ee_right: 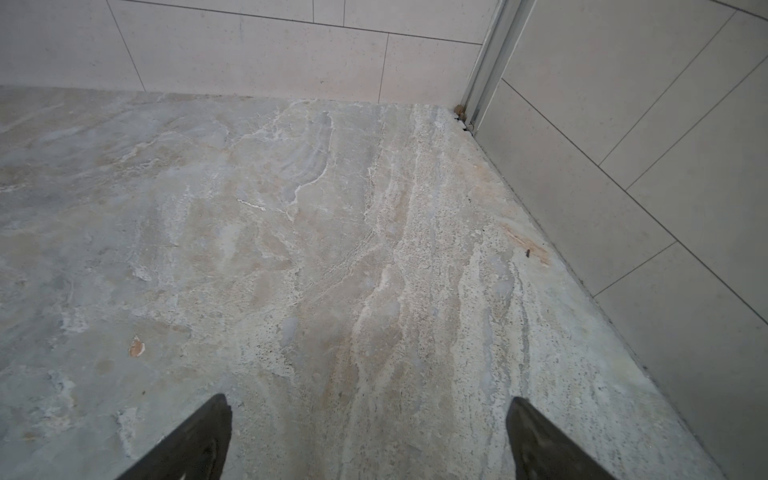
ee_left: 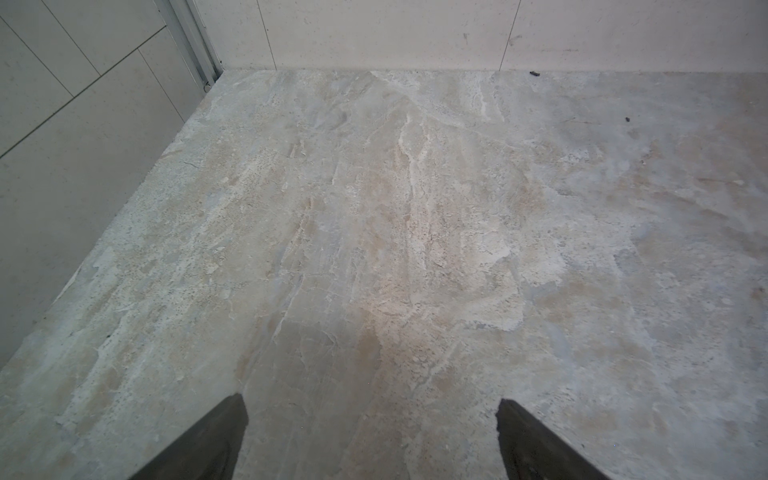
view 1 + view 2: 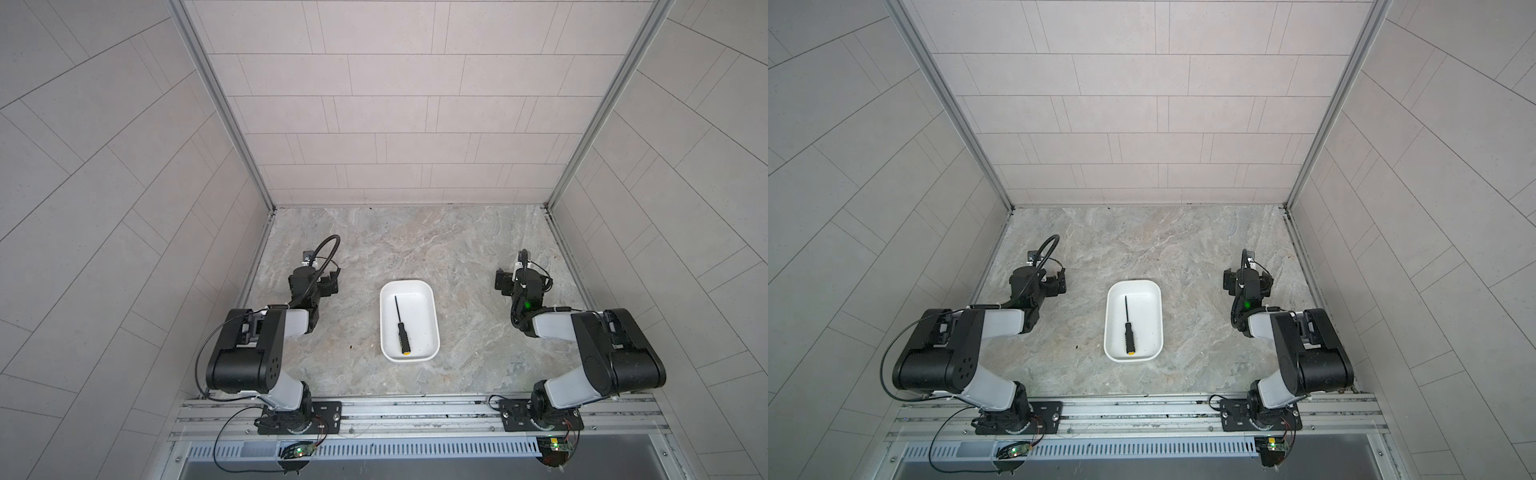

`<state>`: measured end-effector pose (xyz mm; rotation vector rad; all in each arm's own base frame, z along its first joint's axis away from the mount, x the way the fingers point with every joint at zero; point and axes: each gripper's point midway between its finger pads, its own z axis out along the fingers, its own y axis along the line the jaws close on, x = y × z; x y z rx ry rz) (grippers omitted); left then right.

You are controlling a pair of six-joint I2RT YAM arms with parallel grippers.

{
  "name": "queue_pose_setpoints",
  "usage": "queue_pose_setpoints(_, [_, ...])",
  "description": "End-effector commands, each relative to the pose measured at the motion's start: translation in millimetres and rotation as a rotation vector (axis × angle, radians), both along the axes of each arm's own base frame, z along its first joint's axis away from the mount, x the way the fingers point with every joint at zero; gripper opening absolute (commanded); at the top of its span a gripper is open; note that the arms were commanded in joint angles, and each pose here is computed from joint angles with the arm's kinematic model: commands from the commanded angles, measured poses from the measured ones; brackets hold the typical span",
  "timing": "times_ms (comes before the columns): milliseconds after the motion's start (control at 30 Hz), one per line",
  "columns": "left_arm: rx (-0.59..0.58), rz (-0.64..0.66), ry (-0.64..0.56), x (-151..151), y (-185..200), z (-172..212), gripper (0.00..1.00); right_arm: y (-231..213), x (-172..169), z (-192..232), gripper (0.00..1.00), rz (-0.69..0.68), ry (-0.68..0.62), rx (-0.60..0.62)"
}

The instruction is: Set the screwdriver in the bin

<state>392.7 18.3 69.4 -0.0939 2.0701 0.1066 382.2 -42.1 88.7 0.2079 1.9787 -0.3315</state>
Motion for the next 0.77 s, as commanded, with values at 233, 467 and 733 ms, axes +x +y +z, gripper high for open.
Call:
queue_pose_setpoints(233, [0.009, -0.006, -0.042, 4.8, 0.2, 11.7, 1.00, 0.1, 2.6, 2.9, 0.99, -0.008, -0.001, -0.029])
queue_pose_setpoints(467, [0.009, -0.006, -0.038, 4.9, 0.1, 10.5, 1.00, 0.1, 2.7, 2.9, 0.99, -0.008, -0.001, -0.029])
queue_pose_setpoints(733, [0.009, -0.006, -0.039, 4.9, 0.0, 10.9, 1.00, 0.1, 2.7, 2.4, 0.99, -0.008, 0.000, -0.028])
